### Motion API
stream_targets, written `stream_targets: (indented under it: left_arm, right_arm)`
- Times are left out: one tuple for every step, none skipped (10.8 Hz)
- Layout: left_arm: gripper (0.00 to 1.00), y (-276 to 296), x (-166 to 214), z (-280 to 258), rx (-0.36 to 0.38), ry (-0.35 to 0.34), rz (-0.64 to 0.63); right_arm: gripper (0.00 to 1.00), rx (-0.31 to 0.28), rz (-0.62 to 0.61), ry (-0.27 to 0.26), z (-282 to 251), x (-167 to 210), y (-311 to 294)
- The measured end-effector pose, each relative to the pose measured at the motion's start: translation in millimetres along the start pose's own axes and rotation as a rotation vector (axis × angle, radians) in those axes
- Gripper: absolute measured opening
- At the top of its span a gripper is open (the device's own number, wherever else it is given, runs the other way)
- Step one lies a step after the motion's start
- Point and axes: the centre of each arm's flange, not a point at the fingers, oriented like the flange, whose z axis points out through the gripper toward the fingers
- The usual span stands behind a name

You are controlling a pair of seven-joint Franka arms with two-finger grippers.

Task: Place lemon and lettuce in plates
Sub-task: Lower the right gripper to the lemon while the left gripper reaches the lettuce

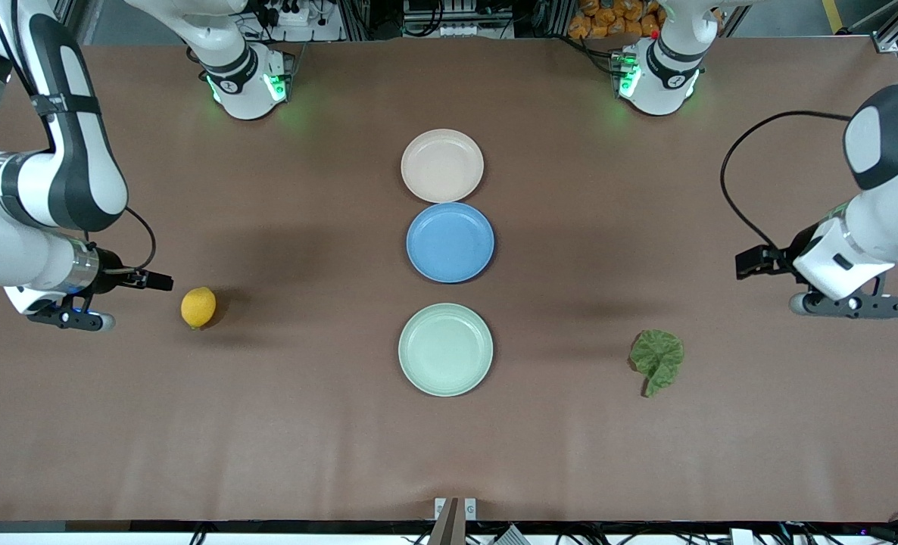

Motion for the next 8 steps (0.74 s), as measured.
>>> stream_targets:
  left_arm:
    - [1.00, 1, 1, 2, -0.001, 0.004, 0.002]
    - [1.00, 3, 1, 3, -0.001, 0.007, 0.005]
    - [1.00, 4, 2, 7, -0.002, 0.008, 0.007]
    - [1.00, 5, 6, 15, -0.004, 0.008, 0.009]
    - [1.00, 7, 10, 28, -0.006, 0.002, 0.013]
    - [1.00, 12, 16, 44, -0.010, -0.008, 0.021]
    - [1.00, 17, 21, 59, -0.013, -0.014, 0.030]
    - [1.00, 20, 26, 71, -0.016, -0.015, 0.034]
  right_arm:
    - [1.00, 0.000, 0.002, -0.001, 4, 2, 0]
    - [1.00, 0.000, 0.010, -0.001, 8, 4, 0]
    - [1.00, 0.000, 0.022, -0.001, 13, 6, 0]
    - [1.00, 0.000, 0.027, -0.004, 19, 8, 0]
    - [1.00, 0.000, 0.031, -0.008, 24, 9, -1]
    - [1.00, 0.001, 0.037, -0.012, 30, 11, -1]
    - [1.00, 0.001, 0.041, -0.017, 36, 13, -1]
    - [1.00, 0.001, 0.045, -0.021, 40, 14, -1]
